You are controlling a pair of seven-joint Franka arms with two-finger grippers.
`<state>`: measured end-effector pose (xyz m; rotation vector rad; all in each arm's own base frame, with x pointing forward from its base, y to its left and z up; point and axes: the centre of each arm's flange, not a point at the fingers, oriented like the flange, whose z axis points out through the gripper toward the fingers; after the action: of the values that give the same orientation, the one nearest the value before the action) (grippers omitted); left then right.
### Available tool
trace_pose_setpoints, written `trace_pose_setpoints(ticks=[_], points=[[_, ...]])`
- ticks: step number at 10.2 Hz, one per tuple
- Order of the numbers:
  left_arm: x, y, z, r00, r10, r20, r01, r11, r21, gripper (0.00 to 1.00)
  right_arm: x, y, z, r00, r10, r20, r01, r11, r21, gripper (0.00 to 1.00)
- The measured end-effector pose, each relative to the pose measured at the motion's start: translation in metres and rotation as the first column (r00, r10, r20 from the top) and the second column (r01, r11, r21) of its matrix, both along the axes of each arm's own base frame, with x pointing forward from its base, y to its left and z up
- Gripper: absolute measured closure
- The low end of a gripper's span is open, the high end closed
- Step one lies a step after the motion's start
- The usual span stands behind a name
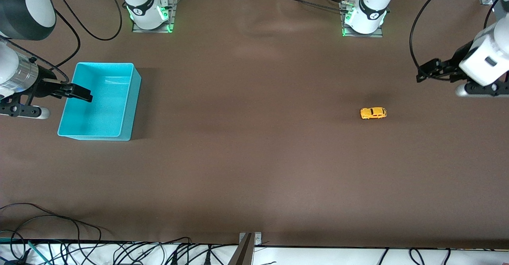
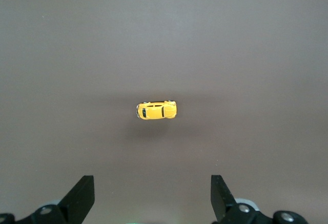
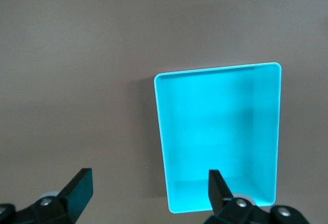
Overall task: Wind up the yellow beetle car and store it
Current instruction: 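Move the left gripper over the yellow beetle car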
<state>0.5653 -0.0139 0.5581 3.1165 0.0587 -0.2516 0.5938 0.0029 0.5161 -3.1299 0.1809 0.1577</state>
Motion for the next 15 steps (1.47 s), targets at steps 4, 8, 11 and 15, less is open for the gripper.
trace_pose_setpoints(ticks=[4, 8, 11, 15], points=[[0.006, 0.014, -0.038, 1.0, 0.026, 0.001, -0.026, 1.0, 0.001, 0.0, 0.0, -0.001, 0.0, 1.0, -0.001, 0.0, 0.001, 1.0, 0.0, 0.0], [0.0, 0.024, -0.119, 0.999, 0.046, 0.027, -0.046, 0.999, 0.002, 0.0, 0.0, 0.0, 0.0, 1.0, -0.001, 0.001, 0.001, 1.0, 0.0, 0.0], [-0.012, 0.025, -0.169, 0.997, 0.051, 0.065, -0.052, 0.999, 0.003, 0.0, 0.0, 0.0, 0.0, 1.0, 0.0, 0.002, 0.0, 1.0, 0.0, 0.0], [-0.035, 0.024, -0.23, 0.988, 0.051, 0.144, -0.052, 0.999, 0.003, 0.0, 0.0, 0.0, 0.0, 1.0, 0.0, 0.002, 0.0, 1.0, 0.001, 0.0]])
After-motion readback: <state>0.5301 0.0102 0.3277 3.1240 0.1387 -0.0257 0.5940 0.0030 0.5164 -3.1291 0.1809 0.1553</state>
